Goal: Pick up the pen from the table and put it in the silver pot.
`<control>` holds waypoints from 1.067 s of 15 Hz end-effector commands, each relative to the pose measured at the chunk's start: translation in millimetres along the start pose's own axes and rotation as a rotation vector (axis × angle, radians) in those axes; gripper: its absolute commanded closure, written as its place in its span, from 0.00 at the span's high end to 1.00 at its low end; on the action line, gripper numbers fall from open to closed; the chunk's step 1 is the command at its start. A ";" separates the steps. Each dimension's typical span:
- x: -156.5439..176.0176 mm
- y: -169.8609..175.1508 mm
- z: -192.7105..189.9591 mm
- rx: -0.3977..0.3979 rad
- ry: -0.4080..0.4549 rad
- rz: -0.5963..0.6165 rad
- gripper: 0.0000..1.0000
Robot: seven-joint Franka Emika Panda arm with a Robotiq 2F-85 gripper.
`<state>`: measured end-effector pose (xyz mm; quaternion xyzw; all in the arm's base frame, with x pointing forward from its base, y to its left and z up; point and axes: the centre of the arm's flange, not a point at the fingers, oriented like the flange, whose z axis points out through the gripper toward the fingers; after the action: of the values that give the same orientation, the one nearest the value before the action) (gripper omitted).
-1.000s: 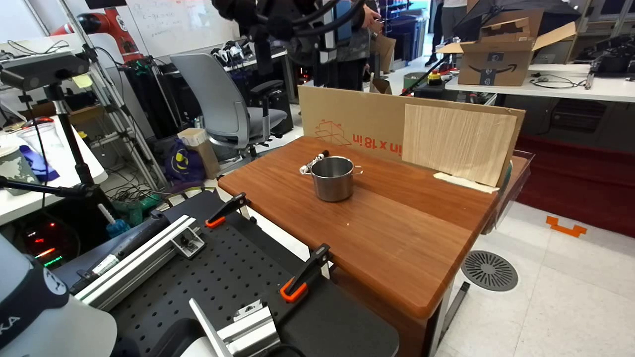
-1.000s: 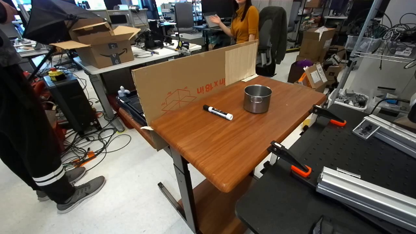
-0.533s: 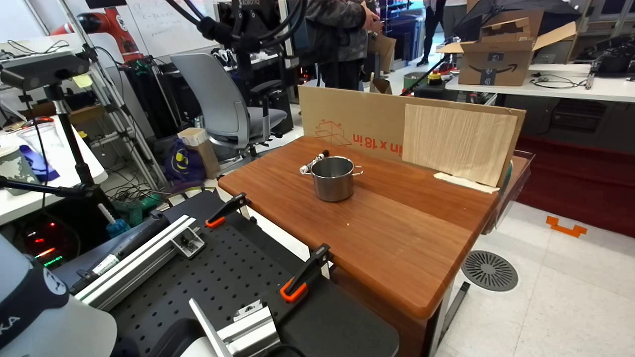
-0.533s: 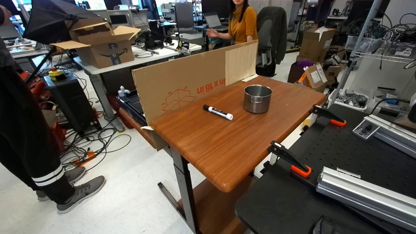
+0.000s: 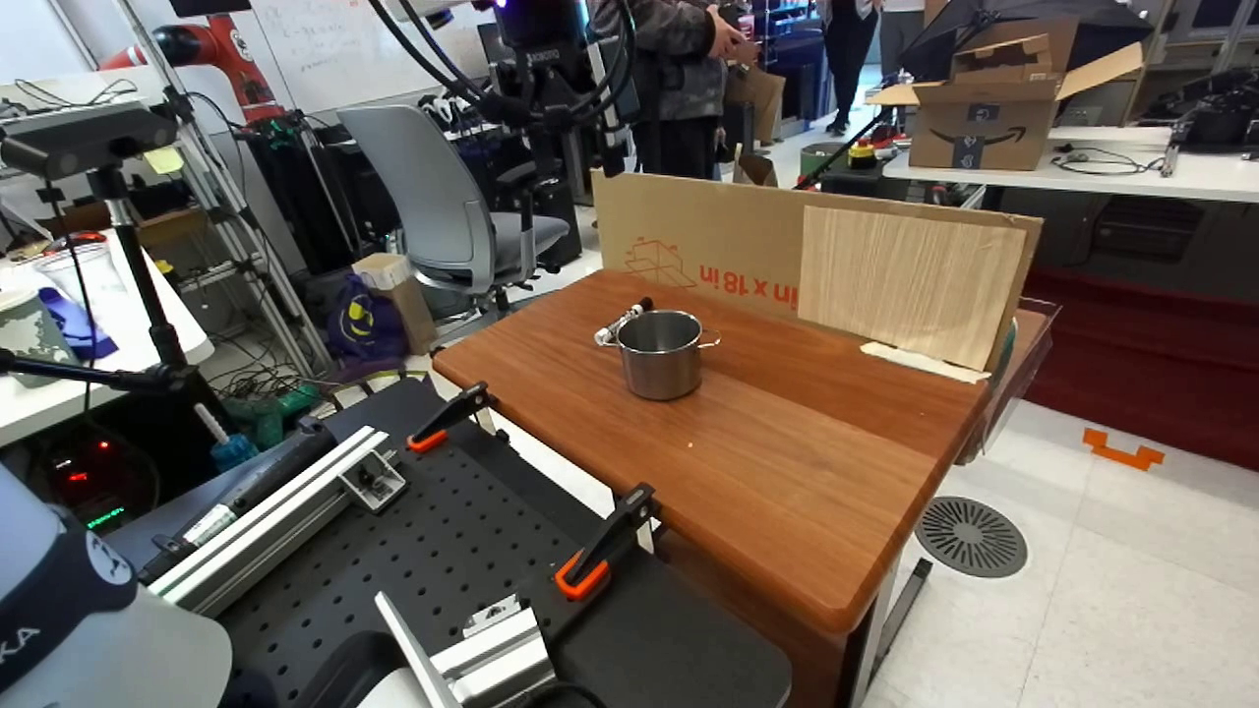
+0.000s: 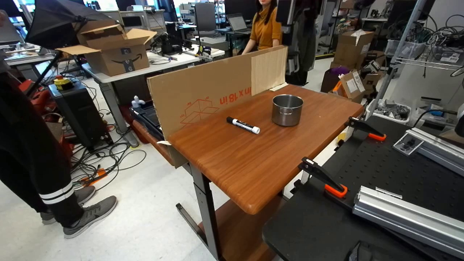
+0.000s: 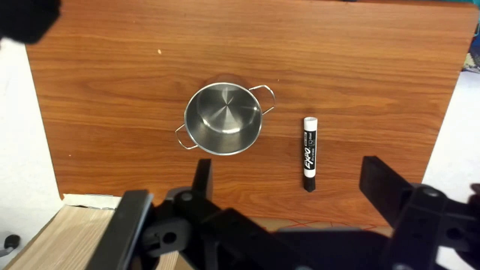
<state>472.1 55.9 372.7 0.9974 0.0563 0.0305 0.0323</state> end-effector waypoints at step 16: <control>147.0 -69.4 164.2 -0.019 -0.115 -0.117 1.00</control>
<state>597.9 122.9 229.2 0.9927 0.1098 -0.0267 0.0428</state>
